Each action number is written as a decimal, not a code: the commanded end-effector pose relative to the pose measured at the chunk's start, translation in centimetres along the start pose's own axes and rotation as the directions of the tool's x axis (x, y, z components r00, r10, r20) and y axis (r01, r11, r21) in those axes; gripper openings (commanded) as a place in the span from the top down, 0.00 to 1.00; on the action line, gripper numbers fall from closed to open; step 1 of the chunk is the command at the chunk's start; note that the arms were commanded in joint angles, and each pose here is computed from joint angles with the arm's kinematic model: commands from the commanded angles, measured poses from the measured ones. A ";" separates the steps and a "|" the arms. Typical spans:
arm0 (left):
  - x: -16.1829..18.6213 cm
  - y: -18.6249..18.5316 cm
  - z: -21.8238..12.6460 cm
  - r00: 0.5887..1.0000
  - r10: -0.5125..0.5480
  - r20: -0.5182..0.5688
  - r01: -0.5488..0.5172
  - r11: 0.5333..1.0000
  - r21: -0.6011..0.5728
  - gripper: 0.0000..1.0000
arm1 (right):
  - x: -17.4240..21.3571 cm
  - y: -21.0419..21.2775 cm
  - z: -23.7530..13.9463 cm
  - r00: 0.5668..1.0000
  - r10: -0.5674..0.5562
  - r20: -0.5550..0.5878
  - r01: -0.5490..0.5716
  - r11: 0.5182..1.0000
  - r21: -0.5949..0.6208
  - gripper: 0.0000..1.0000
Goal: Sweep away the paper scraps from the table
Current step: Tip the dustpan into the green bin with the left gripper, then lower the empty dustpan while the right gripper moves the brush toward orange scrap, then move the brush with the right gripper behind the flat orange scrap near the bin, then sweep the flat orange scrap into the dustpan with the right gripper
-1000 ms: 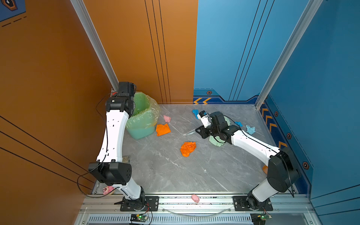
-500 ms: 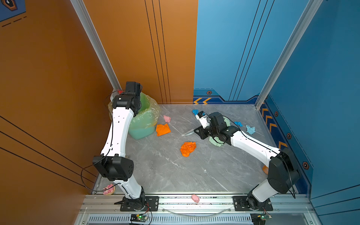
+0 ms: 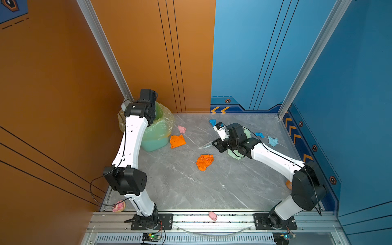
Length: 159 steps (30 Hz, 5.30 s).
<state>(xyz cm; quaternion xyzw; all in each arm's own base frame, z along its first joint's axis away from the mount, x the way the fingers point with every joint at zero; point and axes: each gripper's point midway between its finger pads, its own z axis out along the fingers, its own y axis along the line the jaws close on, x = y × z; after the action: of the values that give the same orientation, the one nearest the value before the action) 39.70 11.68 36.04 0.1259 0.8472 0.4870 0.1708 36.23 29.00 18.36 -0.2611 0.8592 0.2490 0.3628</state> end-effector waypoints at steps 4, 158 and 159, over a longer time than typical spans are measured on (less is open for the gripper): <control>0.5 1.4 -1.1 1.000 -0.021 0.011 0.021 0.999 -0.028 1.00 | -0.5 0.2 -1.0 1.000 -0.009 0.026 0.008 1.000 0.011 1.00; 11.5 -40.6 -6.8 0.895 -0.338 -0.292 0.414 0.382 0.826 1.00 | -5.6 2.6 14.0 0.981 -0.196 0.004 0.196 0.979 0.057 1.00; 11.4 -40.7 -7.1 0.900 -0.331 -0.283 0.401 0.380 0.833 1.00 | -5.1 2.1 14.7 0.981 -0.192 -0.018 0.192 0.979 0.069 1.00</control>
<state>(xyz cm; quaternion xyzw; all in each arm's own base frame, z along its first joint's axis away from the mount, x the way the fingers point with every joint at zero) 25.57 -8.77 2.53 -0.0435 0.9805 -0.0544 0.1835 43.38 42.11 16.23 -0.3536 0.8143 0.2273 0.4002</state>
